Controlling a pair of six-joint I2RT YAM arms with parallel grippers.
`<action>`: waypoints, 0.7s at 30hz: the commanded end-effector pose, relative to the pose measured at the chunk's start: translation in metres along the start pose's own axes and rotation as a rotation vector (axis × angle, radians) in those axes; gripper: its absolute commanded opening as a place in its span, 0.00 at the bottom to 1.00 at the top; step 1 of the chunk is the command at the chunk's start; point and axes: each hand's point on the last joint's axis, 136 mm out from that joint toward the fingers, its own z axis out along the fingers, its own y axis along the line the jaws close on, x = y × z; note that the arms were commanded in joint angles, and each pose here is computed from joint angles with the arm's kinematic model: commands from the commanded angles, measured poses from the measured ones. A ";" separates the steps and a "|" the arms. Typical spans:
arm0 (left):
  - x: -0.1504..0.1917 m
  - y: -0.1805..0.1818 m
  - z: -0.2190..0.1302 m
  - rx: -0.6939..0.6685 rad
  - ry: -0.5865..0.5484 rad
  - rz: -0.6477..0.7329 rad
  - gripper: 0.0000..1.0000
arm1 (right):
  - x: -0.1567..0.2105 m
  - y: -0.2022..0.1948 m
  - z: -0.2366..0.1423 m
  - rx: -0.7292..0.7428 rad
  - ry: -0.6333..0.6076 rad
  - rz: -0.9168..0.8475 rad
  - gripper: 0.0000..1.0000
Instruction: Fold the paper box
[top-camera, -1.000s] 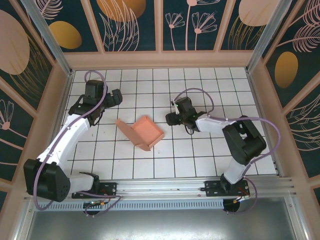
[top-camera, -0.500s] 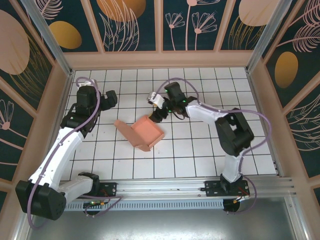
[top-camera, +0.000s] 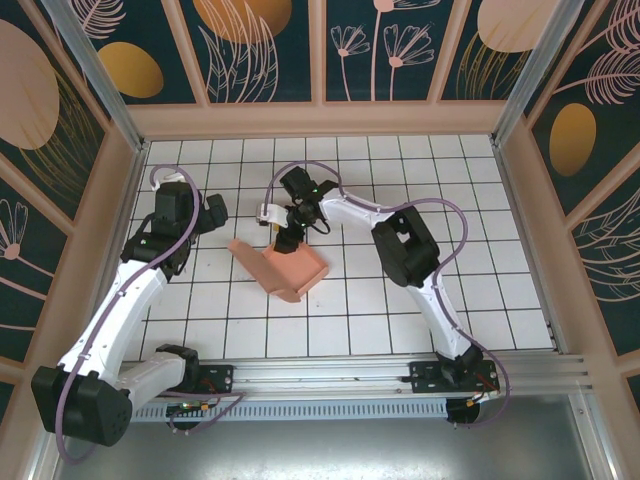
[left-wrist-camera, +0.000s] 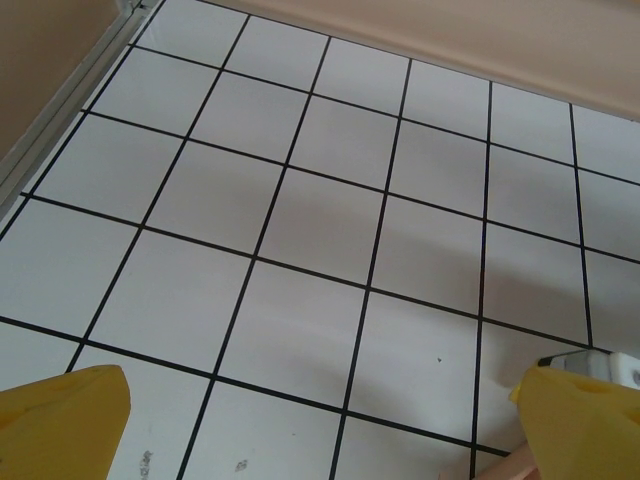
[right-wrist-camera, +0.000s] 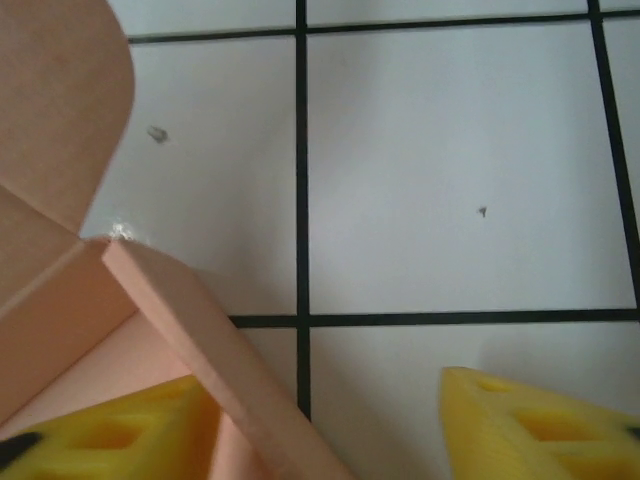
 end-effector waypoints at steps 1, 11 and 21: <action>0.006 0.007 0.002 -0.025 0.010 0.023 0.99 | 0.009 -0.001 -0.008 0.002 0.057 0.032 0.45; 0.010 0.005 0.004 -0.009 0.013 0.020 0.99 | 0.034 -0.028 -0.049 0.207 0.041 0.128 0.14; 0.014 0.000 0.012 0.017 0.020 0.003 0.99 | 0.086 -0.068 -0.123 0.676 -0.033 0.495 0.13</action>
